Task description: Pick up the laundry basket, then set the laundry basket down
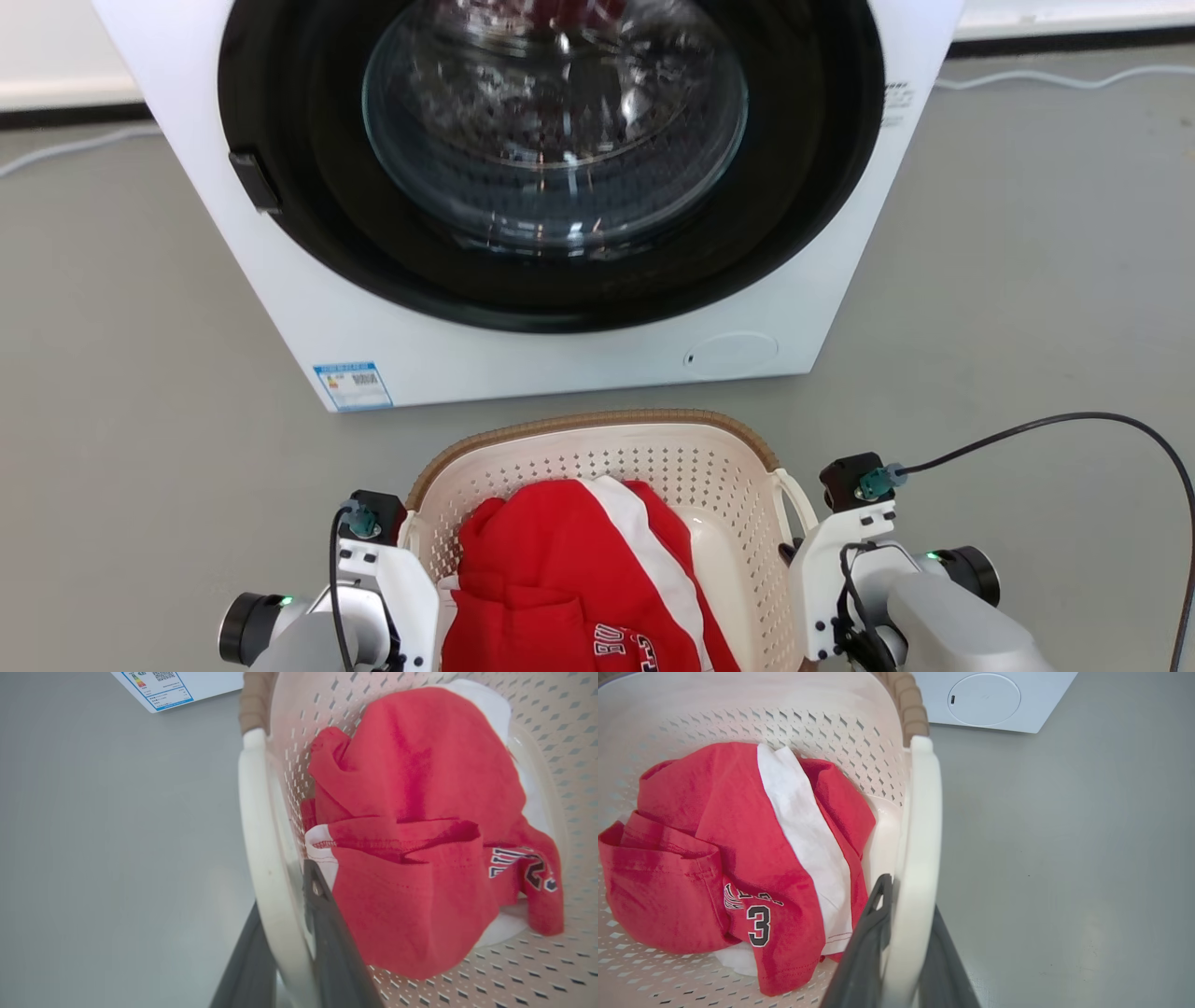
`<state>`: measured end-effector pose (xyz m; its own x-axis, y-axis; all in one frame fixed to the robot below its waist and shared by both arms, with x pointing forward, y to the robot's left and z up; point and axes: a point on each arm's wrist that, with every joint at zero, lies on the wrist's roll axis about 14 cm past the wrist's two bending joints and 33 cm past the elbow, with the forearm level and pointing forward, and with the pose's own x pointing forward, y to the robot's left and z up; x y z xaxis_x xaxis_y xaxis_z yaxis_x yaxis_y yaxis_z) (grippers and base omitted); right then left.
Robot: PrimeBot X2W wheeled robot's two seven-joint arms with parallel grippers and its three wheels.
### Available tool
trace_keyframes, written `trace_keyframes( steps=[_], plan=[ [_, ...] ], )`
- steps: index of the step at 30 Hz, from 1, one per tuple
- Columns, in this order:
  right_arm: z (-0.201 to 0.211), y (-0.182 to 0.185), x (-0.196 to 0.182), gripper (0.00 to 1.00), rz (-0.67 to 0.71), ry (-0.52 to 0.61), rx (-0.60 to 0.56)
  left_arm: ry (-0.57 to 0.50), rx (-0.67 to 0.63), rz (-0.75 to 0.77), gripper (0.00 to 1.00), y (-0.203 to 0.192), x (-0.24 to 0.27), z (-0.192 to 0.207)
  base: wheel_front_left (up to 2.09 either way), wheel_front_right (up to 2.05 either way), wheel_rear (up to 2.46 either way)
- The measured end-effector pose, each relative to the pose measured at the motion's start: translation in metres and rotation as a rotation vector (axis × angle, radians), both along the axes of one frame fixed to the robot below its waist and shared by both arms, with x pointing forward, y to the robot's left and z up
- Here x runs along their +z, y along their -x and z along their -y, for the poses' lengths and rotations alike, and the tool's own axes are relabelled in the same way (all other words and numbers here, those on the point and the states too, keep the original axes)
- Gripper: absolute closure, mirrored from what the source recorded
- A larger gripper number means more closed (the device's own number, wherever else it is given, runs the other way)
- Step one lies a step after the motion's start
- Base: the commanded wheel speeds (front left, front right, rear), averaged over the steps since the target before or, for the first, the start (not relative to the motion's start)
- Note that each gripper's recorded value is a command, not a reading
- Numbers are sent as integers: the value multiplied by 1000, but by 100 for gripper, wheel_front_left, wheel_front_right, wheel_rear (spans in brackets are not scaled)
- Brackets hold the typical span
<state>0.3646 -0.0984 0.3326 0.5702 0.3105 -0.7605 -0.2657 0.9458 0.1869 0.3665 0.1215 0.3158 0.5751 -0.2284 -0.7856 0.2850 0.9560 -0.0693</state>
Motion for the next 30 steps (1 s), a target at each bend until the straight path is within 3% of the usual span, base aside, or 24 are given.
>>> trace_keyframes(
  steps=[30],
  plan=[
    [-13,24,15,100,-14,-39,15,6,-42,8,100,18,22,-5,0,0,0]
  ],
)
